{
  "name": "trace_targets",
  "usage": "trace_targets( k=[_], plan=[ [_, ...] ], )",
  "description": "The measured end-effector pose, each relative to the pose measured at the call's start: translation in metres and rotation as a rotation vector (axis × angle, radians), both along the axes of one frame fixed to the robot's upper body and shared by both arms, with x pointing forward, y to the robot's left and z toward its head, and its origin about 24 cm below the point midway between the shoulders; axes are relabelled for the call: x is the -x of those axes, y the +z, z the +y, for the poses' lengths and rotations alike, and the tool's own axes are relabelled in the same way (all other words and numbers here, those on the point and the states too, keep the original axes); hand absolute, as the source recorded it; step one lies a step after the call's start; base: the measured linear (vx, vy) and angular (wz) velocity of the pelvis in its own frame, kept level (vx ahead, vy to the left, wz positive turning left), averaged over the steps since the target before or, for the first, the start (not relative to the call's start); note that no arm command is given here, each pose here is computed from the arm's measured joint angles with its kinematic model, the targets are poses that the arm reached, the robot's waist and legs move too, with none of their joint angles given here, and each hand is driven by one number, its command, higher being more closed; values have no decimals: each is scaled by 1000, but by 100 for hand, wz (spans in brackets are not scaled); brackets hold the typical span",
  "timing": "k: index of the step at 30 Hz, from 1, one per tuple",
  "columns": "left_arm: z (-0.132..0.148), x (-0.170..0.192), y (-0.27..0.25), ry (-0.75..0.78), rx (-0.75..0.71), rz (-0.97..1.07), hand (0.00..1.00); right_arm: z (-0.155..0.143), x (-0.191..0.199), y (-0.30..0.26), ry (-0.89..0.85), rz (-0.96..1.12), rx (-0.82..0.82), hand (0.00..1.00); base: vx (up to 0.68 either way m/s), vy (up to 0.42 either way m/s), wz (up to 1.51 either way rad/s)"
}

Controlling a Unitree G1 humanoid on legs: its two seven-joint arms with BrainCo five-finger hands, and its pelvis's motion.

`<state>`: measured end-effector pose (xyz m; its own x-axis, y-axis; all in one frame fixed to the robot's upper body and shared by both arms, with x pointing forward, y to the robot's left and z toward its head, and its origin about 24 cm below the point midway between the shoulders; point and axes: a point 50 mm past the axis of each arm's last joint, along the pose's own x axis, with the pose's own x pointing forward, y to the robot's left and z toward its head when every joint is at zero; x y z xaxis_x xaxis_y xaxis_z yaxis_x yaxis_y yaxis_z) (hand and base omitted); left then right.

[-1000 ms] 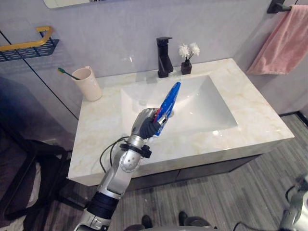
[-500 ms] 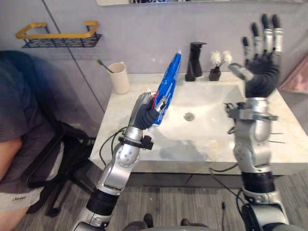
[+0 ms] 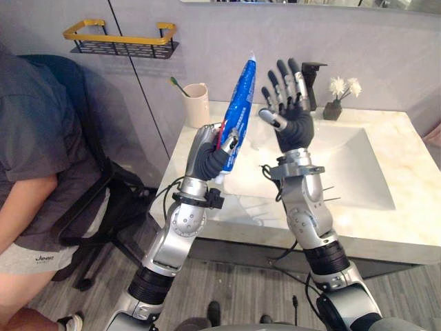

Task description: Organize washtable

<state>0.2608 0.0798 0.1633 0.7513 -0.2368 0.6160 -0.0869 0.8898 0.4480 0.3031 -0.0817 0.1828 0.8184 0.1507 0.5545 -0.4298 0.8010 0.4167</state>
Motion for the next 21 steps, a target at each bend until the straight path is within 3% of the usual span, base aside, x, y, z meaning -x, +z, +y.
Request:
trace_targets(
  k=[12, 13, 21],
  plan=[
    [-10, -1, -13, -35, -38, 59, 100, 19, -7, -12, 112, 94, -9, 0, -9, -5, -3],
    [-11, -1, -13, -46, -49, 65, 100, 20, -7, -13, 126, 103, -15, 100, -21, -10, -11],
    [-4, -8, -38, -48, -189, 151, 100, 21, -17, -27, 238, 178, 83, 100, -33, -17, -14]
  ],
)
